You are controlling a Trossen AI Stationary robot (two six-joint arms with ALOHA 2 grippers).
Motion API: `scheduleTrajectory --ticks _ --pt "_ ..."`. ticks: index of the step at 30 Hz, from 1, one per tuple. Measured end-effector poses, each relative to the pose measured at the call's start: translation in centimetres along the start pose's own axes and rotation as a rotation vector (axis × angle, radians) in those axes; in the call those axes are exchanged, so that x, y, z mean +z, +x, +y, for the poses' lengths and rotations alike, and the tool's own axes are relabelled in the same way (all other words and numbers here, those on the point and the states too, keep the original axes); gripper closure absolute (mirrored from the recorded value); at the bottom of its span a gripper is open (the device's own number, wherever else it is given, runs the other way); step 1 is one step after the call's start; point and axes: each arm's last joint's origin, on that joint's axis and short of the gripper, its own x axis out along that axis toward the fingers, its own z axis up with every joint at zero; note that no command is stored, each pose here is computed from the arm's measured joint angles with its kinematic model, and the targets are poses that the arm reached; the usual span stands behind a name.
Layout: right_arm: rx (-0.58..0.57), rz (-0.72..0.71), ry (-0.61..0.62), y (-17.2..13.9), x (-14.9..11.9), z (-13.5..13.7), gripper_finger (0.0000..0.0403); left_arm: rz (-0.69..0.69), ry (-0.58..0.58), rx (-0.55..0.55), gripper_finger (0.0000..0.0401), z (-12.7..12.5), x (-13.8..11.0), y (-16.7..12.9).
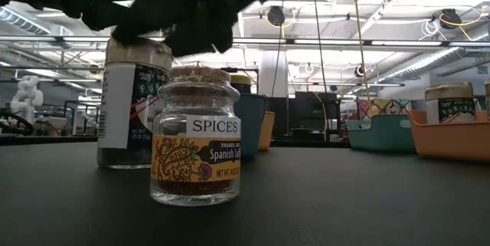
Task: Sort spices by type
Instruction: Put the gold seasoning bottle into the orange bin
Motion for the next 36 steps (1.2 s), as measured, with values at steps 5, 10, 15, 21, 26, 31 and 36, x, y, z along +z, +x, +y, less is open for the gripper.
scheduleTrajectory --ticks 5,10,15,21,26,31,36 --pt "0.02 0.021 0.0 1.1 -1.0 0.1 0.0059 -0.001 -0.002 -0.027 0.0038 -0.1 0.0 0.0" --pt "0.023 0.001 0.0 1.2 -0.8 0.2 0.0059 -0.007 0.018 -0.137 0.0038 -0.4 0.0 0.0" --pt "0.022 -0.019 -0.029 1.2 -0.7 0.2 0.0062 -0.006 0.017 -0.129 0.0038 -0.4 0.0 0.0" --pt "0.021 -0.013 -0.006 1.2 -0.7 0.2 0.0088 -0.005 -0.008 -0.129 0.0038 -0.4 0.0 0.0" --pt "0.019 -0.012 -0.004 1.2 -0.7 0.2 0.0116 -0.011 -0.013 -0.117 0.0038 -0.3 0.1 0.0" --pt "0.019 -0.008 -0.007 1.0 -0.6 0.1 0.0141 -0.029 -0.025 -0.105 0.0038 -0.3 0.3 0.0" --pt "0.026 0.005 -0.017 0.2 -0.2 0.1 0.0139 -0.027 -0.023 -0.104 0.0038 -0.3 0.3 0.0"
